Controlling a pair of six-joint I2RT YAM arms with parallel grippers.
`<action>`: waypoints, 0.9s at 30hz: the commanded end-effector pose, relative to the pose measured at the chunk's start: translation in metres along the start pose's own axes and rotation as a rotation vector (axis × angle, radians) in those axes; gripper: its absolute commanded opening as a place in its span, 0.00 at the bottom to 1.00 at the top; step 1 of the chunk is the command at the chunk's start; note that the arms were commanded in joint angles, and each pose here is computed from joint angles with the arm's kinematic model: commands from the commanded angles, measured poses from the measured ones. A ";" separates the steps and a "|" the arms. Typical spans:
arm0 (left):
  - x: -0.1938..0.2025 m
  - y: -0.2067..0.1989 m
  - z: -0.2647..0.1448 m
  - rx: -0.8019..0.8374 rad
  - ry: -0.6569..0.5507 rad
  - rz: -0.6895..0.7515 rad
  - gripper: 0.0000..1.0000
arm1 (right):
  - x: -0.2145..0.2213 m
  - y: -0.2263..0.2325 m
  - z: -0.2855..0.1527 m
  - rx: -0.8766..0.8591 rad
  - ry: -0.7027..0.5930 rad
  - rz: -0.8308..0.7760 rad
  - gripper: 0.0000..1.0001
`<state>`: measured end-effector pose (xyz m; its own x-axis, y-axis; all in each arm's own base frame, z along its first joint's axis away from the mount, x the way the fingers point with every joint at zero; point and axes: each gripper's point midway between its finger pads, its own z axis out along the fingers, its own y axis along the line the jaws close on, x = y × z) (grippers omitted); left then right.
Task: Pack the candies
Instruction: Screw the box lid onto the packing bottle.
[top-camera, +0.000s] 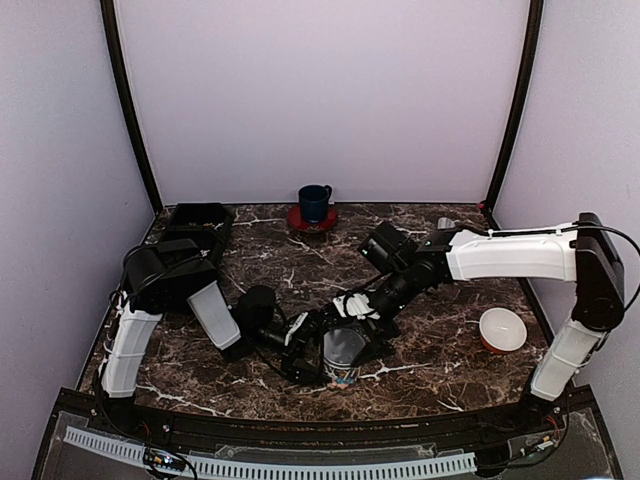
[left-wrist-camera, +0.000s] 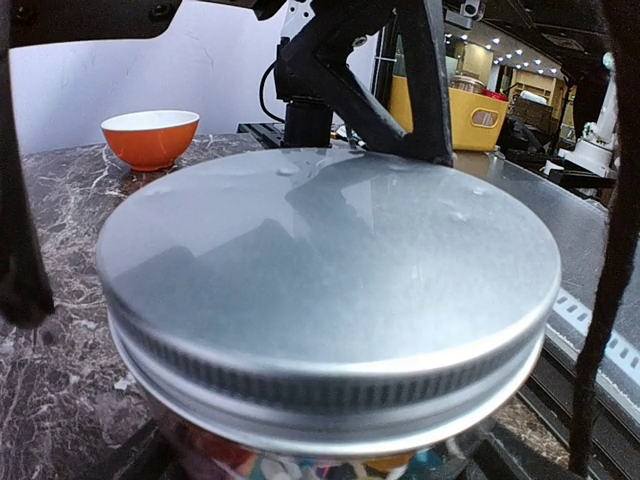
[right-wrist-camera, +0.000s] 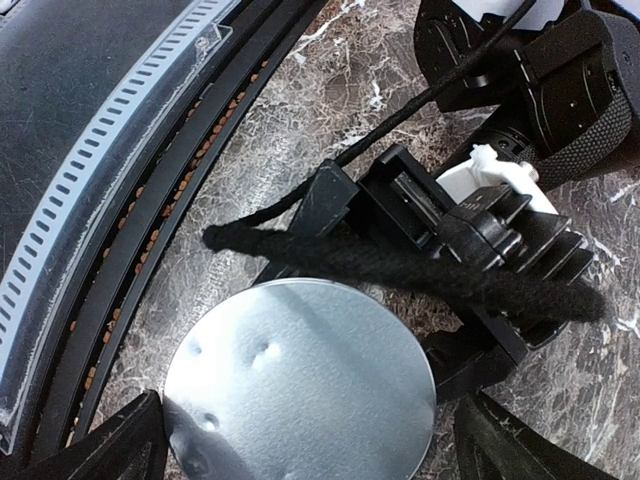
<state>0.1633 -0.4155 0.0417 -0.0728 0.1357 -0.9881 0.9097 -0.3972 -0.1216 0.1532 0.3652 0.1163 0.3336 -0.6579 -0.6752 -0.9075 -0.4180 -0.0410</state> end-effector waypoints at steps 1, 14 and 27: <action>-0.005 -0.003 0.000 0.017 0.012 -0.030 0.86 | -0.012 -0.002 0.002 -0.020 -0.031 -0.003 0.99; -0.003 0.001 0.000 -0.010 0.018 -0.026 0.85 | -0.010 0.002 0.005 -0.046 -0.035 0.033 0.92; -0.003 0.026 -0.008 -0.190 0.012 -0.010 0.82 | -0.006 -0.005 0.006 0.011 -0.027 0.106 0.85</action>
<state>0.1673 -0.4166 0.0404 -0.0659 0.1368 -0.9884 0.9214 -0.3717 -0.1129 0.1487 0.3679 0.1147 0.2792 -0.6703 -0.6876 -0.9147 -0.4035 0.0219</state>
